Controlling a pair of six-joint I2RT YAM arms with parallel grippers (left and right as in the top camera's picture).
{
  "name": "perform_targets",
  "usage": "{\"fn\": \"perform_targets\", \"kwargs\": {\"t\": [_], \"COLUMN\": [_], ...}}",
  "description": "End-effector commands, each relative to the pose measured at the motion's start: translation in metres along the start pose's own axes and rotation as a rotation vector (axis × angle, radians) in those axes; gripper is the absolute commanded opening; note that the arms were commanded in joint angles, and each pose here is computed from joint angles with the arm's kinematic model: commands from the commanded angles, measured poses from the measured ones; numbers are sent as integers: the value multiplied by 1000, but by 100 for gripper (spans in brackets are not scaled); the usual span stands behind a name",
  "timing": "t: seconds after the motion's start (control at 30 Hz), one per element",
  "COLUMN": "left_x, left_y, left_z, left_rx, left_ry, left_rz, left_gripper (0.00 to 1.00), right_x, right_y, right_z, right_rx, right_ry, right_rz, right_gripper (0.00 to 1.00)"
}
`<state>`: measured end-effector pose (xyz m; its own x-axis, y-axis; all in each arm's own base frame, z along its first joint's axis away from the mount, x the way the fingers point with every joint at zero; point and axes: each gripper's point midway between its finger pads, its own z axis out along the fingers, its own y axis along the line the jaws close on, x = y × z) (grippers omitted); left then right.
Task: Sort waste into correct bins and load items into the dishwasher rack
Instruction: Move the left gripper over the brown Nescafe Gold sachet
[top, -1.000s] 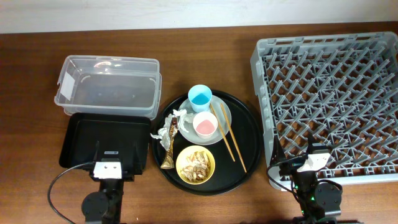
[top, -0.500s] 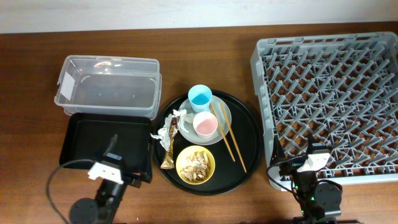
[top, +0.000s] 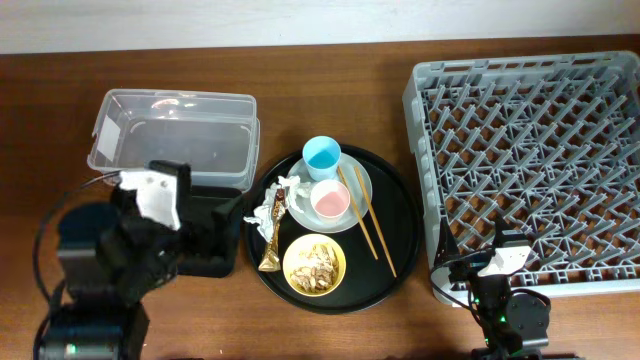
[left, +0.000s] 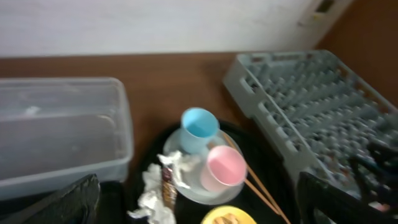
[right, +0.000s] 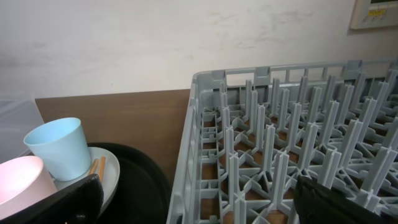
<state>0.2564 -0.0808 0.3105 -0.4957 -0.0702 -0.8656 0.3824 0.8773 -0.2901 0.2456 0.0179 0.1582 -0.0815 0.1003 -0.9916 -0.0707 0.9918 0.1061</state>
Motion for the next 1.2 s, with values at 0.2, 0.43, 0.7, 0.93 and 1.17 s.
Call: {"fn": "perform_targets", "kwargs": {"t": [0.2, 0.43, 0.7, 0.93, 1.17], "left_x": [43, 83, 112, 158, 204], "left_y": [0, 38, 18, 15, 17], "left_z": [16, 16, 34, 63, 88], "left_rx": [51, -178, -114, -195, -248], "left_ry": [225, 381, 546, 764, 967], "left_rz": [-165, -309, -288, -221, -157], "left_gripper": [1, 1, 12, 22, 23], "right_x": [2, 2, 2, 2, 2], "right_y": [-1, -1, -1, -1, -1], "right_z": [0, 0, 0, 0, 0], "right_rx": [-1, -1, -1, -1, -1], "right_ry": [5, 5, 5, 5, 5], "right_rz": [8, 9, 9, 8, 9], "right_gripper": [98, 98, 98, 98, 98]}}
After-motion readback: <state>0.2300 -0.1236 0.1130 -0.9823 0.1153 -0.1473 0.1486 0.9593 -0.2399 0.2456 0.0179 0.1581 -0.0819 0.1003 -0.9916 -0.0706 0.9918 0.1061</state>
